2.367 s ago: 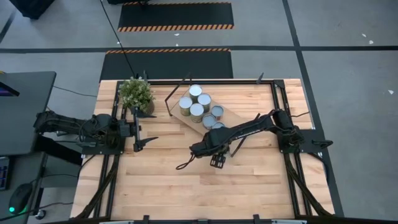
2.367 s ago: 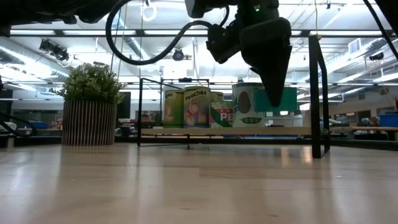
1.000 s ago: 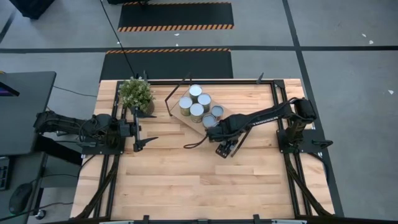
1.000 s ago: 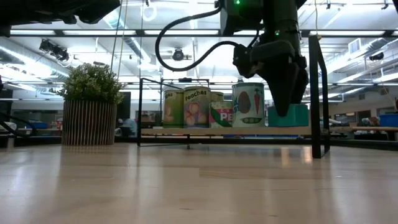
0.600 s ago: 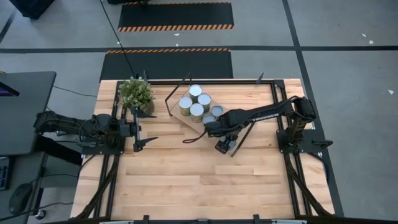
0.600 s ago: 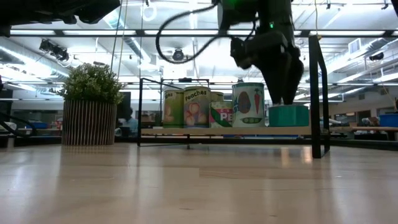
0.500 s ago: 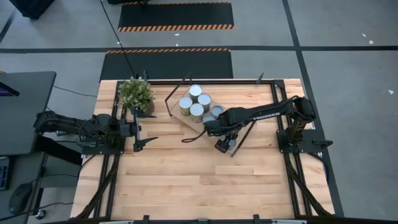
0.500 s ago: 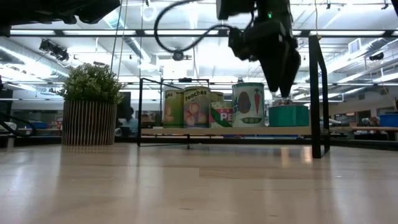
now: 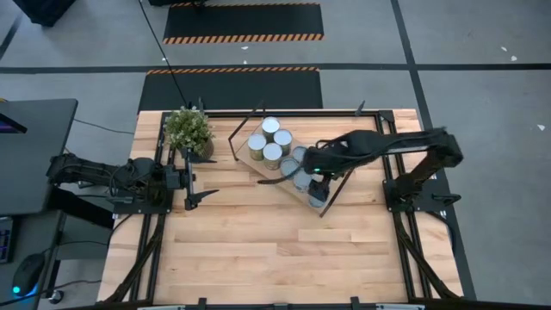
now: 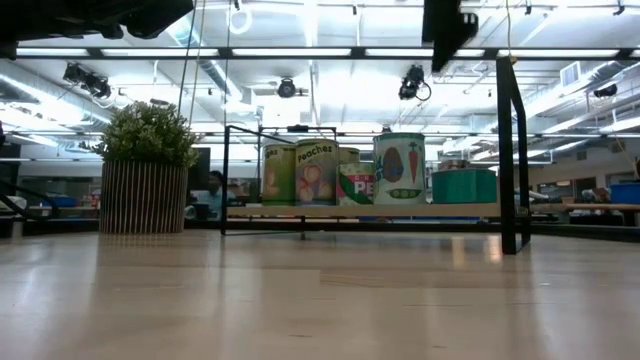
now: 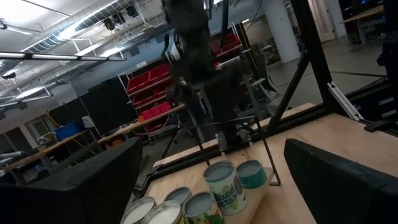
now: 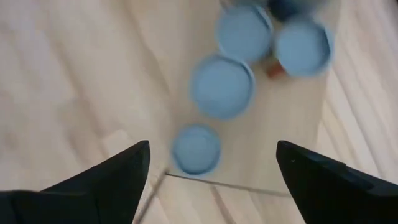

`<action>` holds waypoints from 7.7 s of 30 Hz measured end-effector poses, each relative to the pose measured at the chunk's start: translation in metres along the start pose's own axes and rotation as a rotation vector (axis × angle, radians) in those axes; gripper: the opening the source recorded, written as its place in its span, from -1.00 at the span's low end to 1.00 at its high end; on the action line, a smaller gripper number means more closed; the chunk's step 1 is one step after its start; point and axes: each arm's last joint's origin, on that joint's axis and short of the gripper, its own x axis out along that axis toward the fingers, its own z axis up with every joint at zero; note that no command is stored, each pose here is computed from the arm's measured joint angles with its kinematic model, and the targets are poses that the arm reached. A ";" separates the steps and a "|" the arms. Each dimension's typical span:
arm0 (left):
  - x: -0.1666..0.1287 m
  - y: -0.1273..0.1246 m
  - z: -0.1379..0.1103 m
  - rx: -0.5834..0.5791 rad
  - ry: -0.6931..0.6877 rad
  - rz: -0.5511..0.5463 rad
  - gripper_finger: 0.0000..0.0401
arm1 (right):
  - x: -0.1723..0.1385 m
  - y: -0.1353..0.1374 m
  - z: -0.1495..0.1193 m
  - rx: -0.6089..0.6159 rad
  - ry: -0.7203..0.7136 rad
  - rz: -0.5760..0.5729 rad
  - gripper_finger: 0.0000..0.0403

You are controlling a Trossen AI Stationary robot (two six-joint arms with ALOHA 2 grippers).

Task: Pick and place cans onto a shelf
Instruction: Return to Home Position

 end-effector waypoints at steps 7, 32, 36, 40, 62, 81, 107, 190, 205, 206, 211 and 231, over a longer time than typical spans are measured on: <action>0.000 0.000 0.000 0.001 -0.002 0.001 0.99 | -0.055 0.023 -0.029 -0.184 -0.292 0.132 0.69; -0.001 0.002 0.004 -0.067 -0.043 0.018 0.99 | -0.015 -0.030 -0.135 -0.338 -0.901 0.280 0.53; -0.004 0.007 0.005 -0.123 -0.052 0.055 0.99 | -0.009 -0.050 -0.147 -0.353 -0.987 0.274 0.53; -0.011 0.014 0.007 -0.211 -0.075 0.103 0.99 | 0.001 -0.064 -0.160 -0.363 -1.078 0.316 0.53; -0.043 0.022 0.010 -0.412 -0.123 0.139 0.99 | 0.069 -0.094 -0.213 -0.364 -1.386 0.380 0.53; -0.049 0.019 0.001 -0.522 -0.041 0.143 0.99 | 0.078 -0.092 -0.225 -0.582 -1.375 0.566 -0.54; -0.050 0.020 -0.009 -0.469 0.082 0.274 0.99 | 0.105 -0.092 -0.227 -0.250 -1.133 0.575 -0.98; -0.041 -0.001 -0.066 -0.395 0.163 0.429 0.97 | 0.113 -0.090 -0.217 -0.241 -1.135 0.283 -0.91; -0.041 -0.001 -0.066 -0.396 0.161 0.429 0.97 | 0.113 -0.090 -0.217 -0.241 -1.134 0.283 -0.91; -0.041 -0.001 -0.066 -0.395 0.161 0.429 0.97 | 0.113 -0.090 -0.217 -0.241 -1.134 0.283 -0.91; -0.041 -0.001 -0.066 -0.395 0.161 0.429 0.97 | 0.113 -0.090 -0.217 -0.241 -1.134 0.283 -0.91; -0.041 -0.001 -0.066 -0.396 0.161 0.429 0.97 | 0.113 -0.090 -0.217 -0.241 -1.134 0.284 -0.91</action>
